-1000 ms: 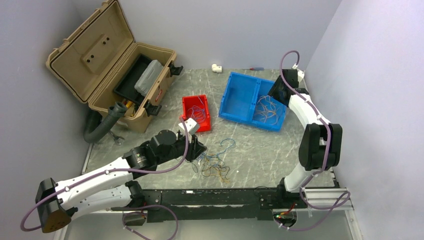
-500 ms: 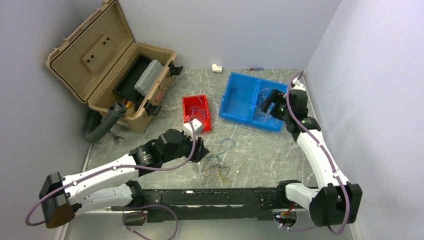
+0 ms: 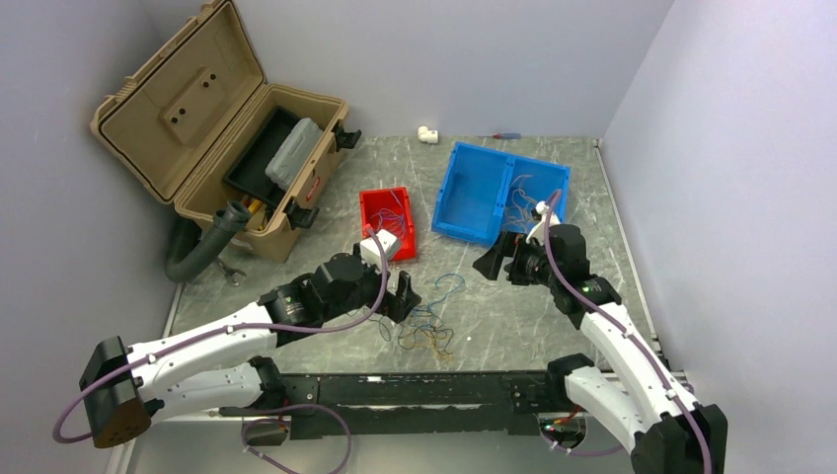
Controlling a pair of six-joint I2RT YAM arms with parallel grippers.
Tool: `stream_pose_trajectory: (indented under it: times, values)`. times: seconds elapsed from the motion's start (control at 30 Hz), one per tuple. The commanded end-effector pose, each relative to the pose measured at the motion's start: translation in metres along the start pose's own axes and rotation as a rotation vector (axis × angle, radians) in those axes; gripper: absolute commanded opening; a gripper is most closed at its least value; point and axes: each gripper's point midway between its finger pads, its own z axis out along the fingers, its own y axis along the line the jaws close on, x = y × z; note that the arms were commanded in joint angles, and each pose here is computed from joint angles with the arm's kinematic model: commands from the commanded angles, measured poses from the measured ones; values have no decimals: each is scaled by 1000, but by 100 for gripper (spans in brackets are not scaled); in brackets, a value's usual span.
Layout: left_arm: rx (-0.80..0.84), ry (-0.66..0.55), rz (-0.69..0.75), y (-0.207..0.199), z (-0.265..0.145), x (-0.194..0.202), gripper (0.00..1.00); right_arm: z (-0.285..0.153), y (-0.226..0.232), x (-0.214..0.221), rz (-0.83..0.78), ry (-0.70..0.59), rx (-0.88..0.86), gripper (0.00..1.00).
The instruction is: Untangle the cables
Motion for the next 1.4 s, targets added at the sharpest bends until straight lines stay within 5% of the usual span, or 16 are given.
stream_pose_trajectory:
  times: [0.0,0.5,1.1,1.37]
  values:
    - [-75,-37,-52,8,-3,-13,99,-3,22,0,-13,-18,-111,100]
    - [-208,-7,-124,37,-13,14,100,18,38,61,-33,113,-194,93]
    - [-336,21,-284,72,-31,31,100,30,61,73,-51,151,-207,85]
    - [-299,42,-295,70,-25,38,100,33,75,78,-40,169,-253,70]
